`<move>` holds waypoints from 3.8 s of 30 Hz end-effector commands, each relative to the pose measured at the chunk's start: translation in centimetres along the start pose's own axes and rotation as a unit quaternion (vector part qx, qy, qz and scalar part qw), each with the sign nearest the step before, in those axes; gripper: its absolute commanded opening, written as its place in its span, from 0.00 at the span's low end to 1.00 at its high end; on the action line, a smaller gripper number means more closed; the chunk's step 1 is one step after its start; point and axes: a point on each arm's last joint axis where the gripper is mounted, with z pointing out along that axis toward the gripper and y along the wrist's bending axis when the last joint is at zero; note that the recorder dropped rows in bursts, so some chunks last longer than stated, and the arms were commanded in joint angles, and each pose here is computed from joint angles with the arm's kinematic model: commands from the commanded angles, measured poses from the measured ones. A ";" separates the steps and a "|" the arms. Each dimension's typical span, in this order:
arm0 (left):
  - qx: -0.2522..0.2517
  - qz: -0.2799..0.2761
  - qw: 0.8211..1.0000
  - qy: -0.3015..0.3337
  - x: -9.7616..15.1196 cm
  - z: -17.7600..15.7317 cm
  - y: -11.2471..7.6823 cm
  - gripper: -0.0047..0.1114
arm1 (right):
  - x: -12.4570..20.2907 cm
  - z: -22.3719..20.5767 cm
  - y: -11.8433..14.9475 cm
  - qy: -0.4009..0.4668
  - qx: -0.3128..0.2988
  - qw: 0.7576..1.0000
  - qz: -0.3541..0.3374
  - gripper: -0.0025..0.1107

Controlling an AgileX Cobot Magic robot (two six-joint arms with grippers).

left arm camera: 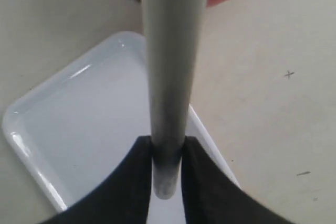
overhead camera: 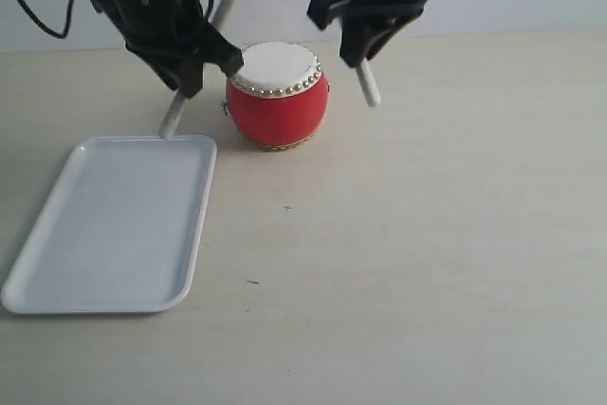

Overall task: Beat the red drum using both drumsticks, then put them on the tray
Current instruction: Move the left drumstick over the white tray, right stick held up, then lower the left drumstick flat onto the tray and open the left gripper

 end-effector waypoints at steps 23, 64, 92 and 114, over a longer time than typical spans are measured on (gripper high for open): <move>-0.006 -0.045 0.999 -0.005 5.5 -3.1 0.9 0.04 | 3.2 -8.3 2.5 -0.076 -0.003 0.997 -0.024 0.02; 0.000 -0.135 0.985 0.108 9.3 4.8 2.9 0.04 | 5.2 -6.3 2.7 -0.053 -0.020 0.998 -0.037 0.02; 0.088 -0.216 0.969 0.082 11.2 7.7 4.8 0.04 | 4.8 -6.3 3.1 -0.070 -0.040 0.996 -0.039 0.02; 0.013 -0.220 0.967 0.129 13.2 8.6 5.6 0.04 | 4.8 -6.3 3.1 -0.070 -0.042 0.996 -0.039 0.02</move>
